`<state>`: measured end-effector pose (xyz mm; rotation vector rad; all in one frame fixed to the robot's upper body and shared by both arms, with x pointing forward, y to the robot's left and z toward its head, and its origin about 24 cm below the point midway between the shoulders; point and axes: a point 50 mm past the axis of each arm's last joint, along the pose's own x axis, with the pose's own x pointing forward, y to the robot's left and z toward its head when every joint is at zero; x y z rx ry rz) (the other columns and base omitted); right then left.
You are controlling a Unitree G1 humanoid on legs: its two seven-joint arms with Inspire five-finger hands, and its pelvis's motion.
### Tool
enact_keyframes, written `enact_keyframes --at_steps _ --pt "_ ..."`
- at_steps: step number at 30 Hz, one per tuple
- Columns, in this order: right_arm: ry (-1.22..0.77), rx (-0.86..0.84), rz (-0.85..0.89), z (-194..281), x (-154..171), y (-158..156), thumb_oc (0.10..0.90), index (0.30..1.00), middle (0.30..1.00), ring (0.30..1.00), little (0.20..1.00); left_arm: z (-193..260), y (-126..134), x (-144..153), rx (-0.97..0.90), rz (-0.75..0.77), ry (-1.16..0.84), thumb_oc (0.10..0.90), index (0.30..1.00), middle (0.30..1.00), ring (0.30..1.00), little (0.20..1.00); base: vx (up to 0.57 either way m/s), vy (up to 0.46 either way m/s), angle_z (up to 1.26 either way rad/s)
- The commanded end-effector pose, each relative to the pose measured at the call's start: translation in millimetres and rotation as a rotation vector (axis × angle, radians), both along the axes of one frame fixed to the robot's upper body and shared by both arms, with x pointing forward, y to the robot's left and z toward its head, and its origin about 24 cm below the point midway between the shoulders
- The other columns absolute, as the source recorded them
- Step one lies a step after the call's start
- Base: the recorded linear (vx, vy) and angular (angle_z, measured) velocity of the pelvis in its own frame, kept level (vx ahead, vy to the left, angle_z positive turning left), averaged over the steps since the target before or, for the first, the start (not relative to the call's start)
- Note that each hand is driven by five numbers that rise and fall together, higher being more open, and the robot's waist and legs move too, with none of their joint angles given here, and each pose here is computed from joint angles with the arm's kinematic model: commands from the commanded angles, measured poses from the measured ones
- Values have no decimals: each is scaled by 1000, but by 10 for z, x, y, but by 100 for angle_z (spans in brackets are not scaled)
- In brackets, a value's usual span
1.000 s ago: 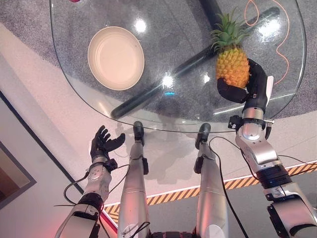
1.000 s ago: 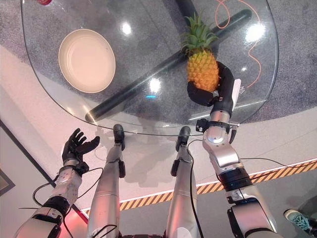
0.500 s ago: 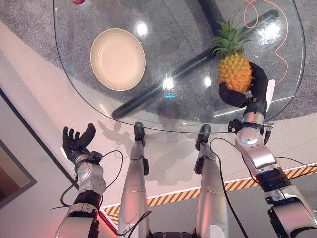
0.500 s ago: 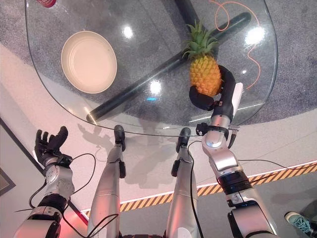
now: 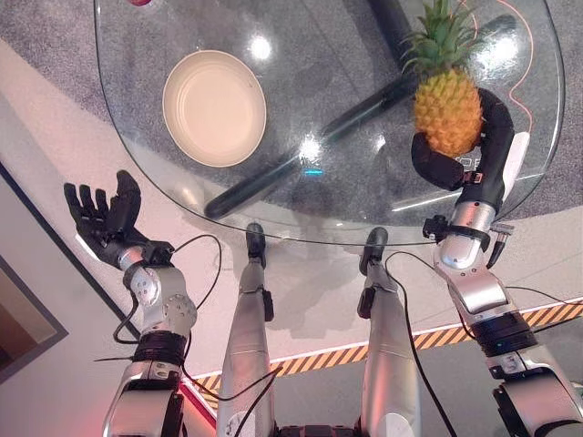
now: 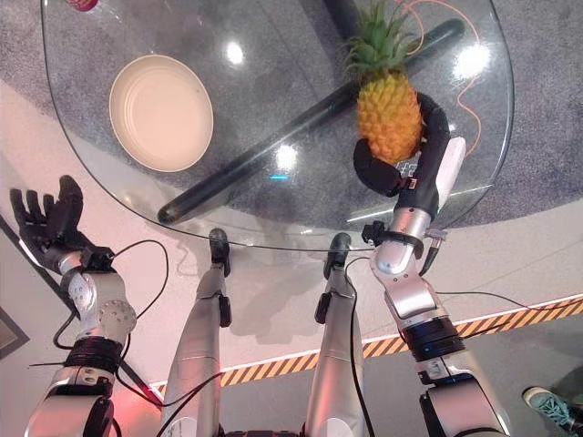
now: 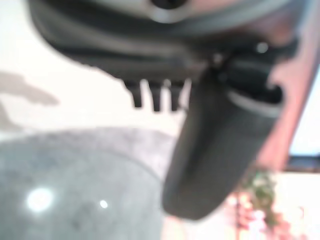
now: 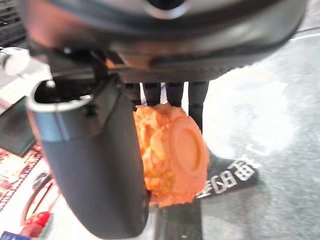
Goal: Pick up the fruit to the plate
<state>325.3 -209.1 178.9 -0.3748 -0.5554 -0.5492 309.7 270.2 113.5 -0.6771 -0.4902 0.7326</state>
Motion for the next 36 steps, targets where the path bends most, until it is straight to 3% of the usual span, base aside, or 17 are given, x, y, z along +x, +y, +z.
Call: enact_keyframes --at_steps 1,18,36 --pt "-355 -16 52 555 -245 49 100 300 300 300 200 576 84 -95 230 40 -228 800 900 900 900 900 -10 -41 1" --pt "-432 -117 155 731 -307 240 100 300 300 300 200 1156 -505 -87 502 -401 -526 800 900 900 900 900 -1 -2 0" --pt "-553 -231 274 1073 -408 545 100 300 300 300 200 1445 -1044 49 522 -766 -622 800 900 900 900 900 0 0 0"
